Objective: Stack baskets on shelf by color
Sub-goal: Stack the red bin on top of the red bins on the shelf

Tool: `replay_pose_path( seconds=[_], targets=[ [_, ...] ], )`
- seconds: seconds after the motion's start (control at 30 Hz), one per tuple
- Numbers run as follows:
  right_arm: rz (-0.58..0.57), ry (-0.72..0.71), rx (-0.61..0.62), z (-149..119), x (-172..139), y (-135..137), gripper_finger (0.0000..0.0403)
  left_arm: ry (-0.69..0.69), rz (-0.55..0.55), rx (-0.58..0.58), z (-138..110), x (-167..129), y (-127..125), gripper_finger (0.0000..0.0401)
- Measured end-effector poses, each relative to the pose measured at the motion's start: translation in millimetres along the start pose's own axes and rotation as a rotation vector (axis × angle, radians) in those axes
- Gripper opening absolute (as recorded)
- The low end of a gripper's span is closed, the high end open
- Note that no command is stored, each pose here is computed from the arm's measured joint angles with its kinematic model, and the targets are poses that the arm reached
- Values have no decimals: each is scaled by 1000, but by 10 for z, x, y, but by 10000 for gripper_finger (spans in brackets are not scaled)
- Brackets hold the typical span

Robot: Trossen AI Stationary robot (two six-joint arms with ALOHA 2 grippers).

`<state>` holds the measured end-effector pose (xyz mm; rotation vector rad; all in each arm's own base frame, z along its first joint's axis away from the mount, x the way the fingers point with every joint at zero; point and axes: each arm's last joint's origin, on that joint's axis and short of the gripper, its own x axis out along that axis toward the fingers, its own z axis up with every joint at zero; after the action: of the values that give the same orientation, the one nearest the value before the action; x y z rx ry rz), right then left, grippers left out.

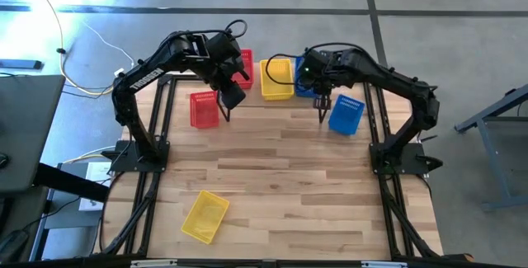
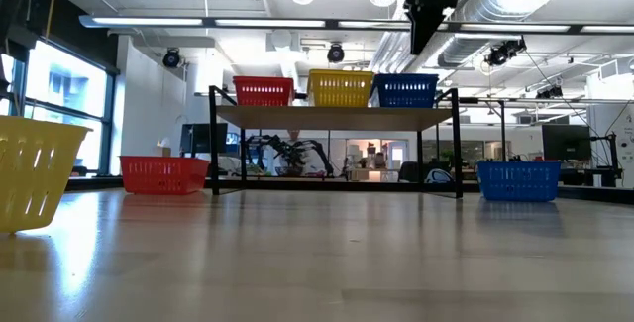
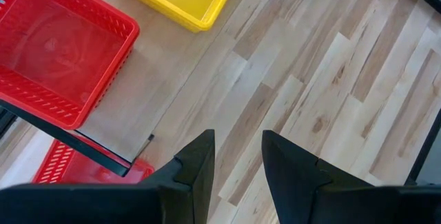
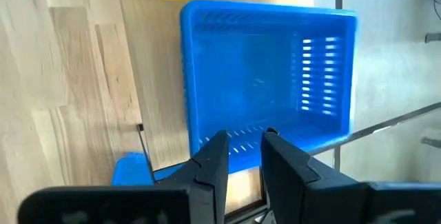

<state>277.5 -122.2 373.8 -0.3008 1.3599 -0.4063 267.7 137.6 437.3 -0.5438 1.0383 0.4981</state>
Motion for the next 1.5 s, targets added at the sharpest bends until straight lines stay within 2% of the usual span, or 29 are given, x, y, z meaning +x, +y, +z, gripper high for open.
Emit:
replay_pose_path(
  seconds=[0.27,0.4,0.63,0.83,1.03,1.27,1.4,1.5],
  targets=[
    [-12,-35,83,-20,-239,-85,74,3,-24,74,-34,-13,-86,110],
    [-12,-49,117,-29,-308,-109,74,-14,-48,158,-114,-104,-187,110],
    [8,-1,106,-71,-294,-86,74,-83,-34,322,-320,-352,-354,110],
    [9,1,131,-73,-294,-85,74,-138,43,355,-494,-495,-446,110],
    [9,2,129,-74,-294,-85,74,-72,139,379,-801,-338,-476,110],
    [8,1,129,-73,-292,-85,74,-73,160,403,-1199,-111,-465,110],
    [8,0,140,-71,-292,-85,74,-55,260,401,-1427,41,-399,110],
    [8,-1,147,-70,-292,-86,74,-35,294,415,-1558,149,-377,110]
  ],
)
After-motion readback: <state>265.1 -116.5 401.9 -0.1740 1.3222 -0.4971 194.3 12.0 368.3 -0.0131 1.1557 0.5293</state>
